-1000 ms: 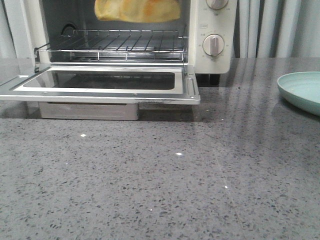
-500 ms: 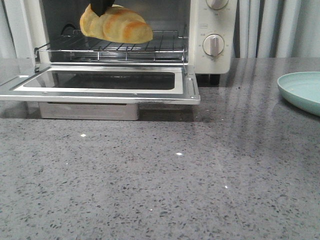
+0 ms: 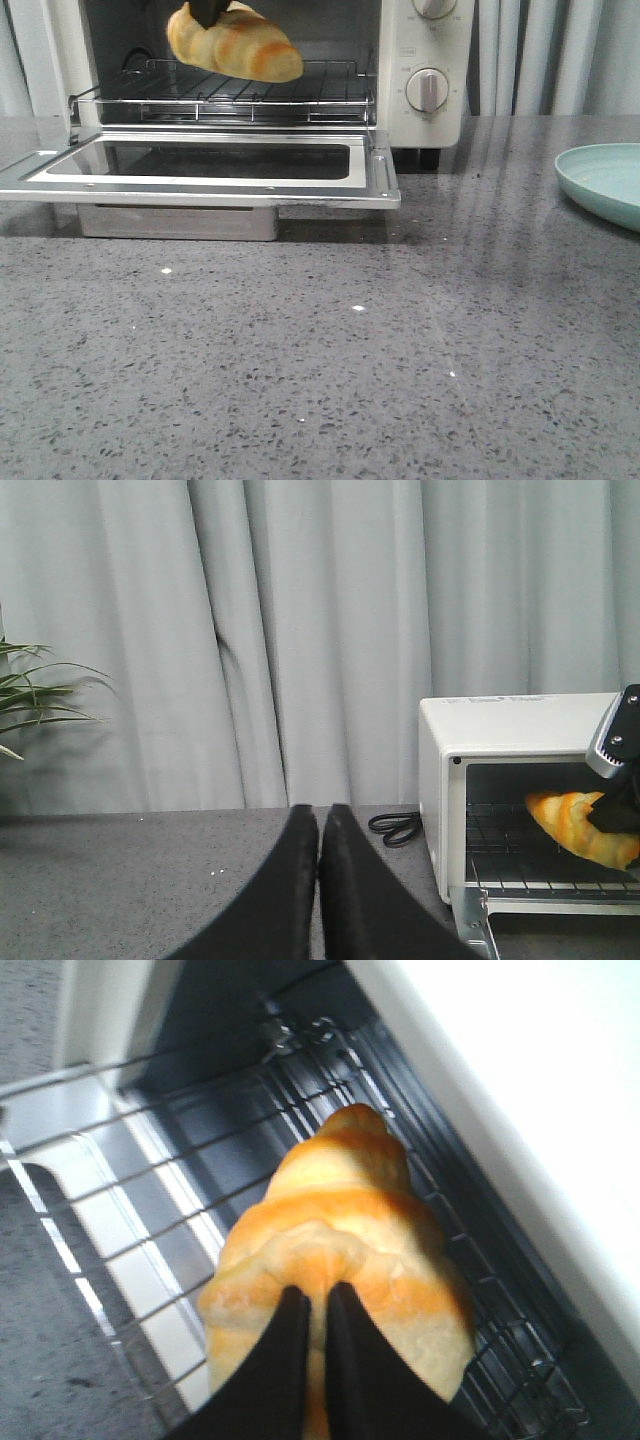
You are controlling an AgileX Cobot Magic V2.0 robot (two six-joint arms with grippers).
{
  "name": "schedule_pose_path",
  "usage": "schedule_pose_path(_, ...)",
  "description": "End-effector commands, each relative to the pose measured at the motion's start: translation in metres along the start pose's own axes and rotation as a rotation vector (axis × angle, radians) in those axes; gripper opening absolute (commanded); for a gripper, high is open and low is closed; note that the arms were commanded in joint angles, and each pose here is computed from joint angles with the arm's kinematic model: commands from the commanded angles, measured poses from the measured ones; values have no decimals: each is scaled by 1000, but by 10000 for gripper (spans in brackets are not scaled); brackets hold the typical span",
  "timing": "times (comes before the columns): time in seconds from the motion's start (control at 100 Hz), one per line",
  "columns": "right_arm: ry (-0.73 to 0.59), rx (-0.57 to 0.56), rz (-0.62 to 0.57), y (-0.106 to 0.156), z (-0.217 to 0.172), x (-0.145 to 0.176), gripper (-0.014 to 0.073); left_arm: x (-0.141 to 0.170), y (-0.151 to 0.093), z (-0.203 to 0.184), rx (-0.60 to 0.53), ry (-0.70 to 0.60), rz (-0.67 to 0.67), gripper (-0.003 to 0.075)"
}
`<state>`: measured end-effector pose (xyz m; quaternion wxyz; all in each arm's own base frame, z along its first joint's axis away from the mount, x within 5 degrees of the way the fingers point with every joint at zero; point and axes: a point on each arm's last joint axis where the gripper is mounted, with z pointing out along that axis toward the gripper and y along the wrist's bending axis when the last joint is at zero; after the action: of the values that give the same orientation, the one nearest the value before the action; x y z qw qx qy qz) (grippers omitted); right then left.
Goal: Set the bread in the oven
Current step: 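Lift the bread roll with the right gripper and carry it into the oven, then lower the bread onto the oven rack and open the right gripper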
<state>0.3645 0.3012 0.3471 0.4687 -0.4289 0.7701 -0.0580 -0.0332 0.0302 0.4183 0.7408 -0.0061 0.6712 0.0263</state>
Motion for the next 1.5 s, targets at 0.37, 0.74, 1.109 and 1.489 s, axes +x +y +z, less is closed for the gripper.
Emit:
schedule_pose_path(0.37, -152, 97, -15, -31, -20, -17, 11, -14, -1, 3, 8, -79, 0, -21)
schedule_pose_path(0.74, -156, 89, -21, -27, -21, -19, 356, -14, -1, 3, 8, -81, 0, -21)
schedule_pose_path(1.109, -138, 34, -50, 3, -49, -33, 356, -12, 0, 3, -6, -58, 9, -21)
schedule_pose_path(1.489, -6, -13, -10, 15, -111, -35, 338, -11, 1, 3, -23, -46, 19, -22)
